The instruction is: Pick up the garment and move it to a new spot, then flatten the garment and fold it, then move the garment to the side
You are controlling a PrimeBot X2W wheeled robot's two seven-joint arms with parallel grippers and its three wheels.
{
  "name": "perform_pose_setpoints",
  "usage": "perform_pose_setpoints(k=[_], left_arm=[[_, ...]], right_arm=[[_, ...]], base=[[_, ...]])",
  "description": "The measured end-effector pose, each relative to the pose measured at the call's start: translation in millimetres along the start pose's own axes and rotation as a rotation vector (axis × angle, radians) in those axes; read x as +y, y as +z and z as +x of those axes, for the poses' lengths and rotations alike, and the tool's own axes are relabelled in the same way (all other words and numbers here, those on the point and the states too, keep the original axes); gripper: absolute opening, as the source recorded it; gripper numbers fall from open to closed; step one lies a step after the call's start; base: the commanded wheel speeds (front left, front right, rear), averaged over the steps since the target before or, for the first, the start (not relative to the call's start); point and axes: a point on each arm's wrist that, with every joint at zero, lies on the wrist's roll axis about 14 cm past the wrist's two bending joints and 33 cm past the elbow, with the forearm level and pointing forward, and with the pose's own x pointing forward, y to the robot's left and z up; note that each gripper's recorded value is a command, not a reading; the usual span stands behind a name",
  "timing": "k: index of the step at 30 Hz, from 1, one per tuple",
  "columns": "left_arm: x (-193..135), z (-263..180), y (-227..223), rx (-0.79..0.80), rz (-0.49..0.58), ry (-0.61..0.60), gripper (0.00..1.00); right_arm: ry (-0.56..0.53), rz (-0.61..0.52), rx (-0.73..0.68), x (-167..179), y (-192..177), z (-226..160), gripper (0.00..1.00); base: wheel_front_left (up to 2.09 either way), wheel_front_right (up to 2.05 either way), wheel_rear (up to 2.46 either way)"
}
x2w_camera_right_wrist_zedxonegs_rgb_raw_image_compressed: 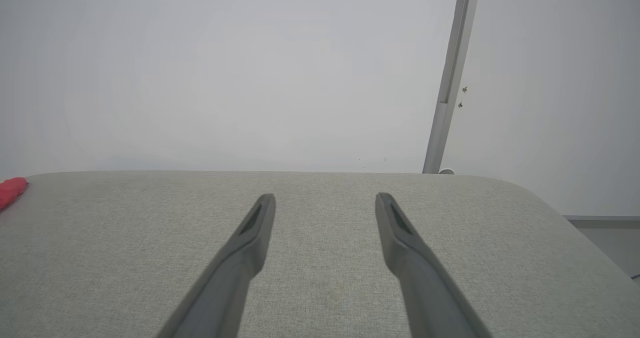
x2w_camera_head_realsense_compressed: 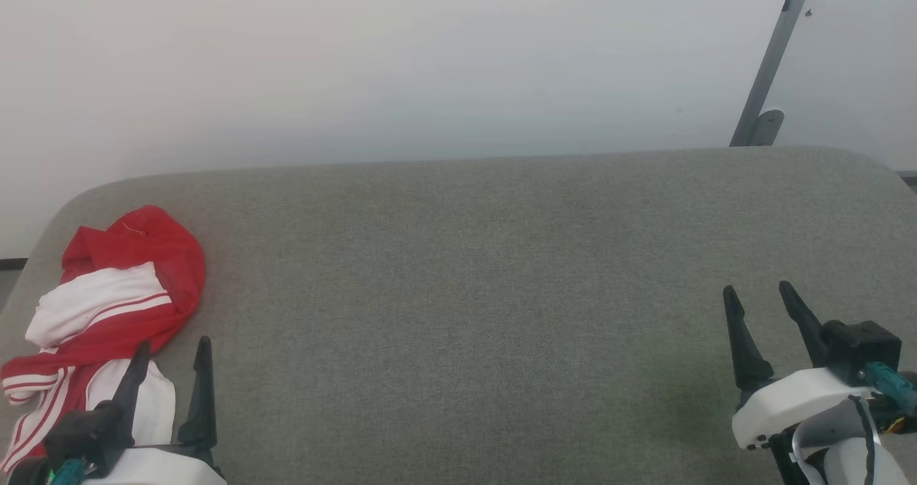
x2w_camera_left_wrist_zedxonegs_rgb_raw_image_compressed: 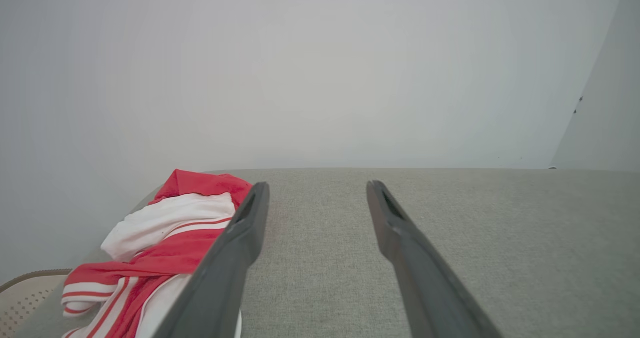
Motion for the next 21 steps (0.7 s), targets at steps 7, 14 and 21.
perform_pose_setpoints(k=[7,14,21], left_arm=[[0.6,-1.4,-1.0,0.001,-0.02,0.006,1.0],[21.1,-11.5,-1.8,0.006,-0.033,0.082,1.0],[65.9,-41.2,16.2,-0.032,-0.046,0.235,1.0]], right_arm=[[0.007,-0.005,-0.005,2.4,1.3,0.8,1.0],[0.074,-0.011,-0.008,24.3,1.7,8.9,1.0],[0.267,-0.014,0.015,91.3,-4.7,24.8,1.0]], base=[[0.0,0.0,0.0],[0.0,0.0,0.0],[0.0,0.0,0.0]])
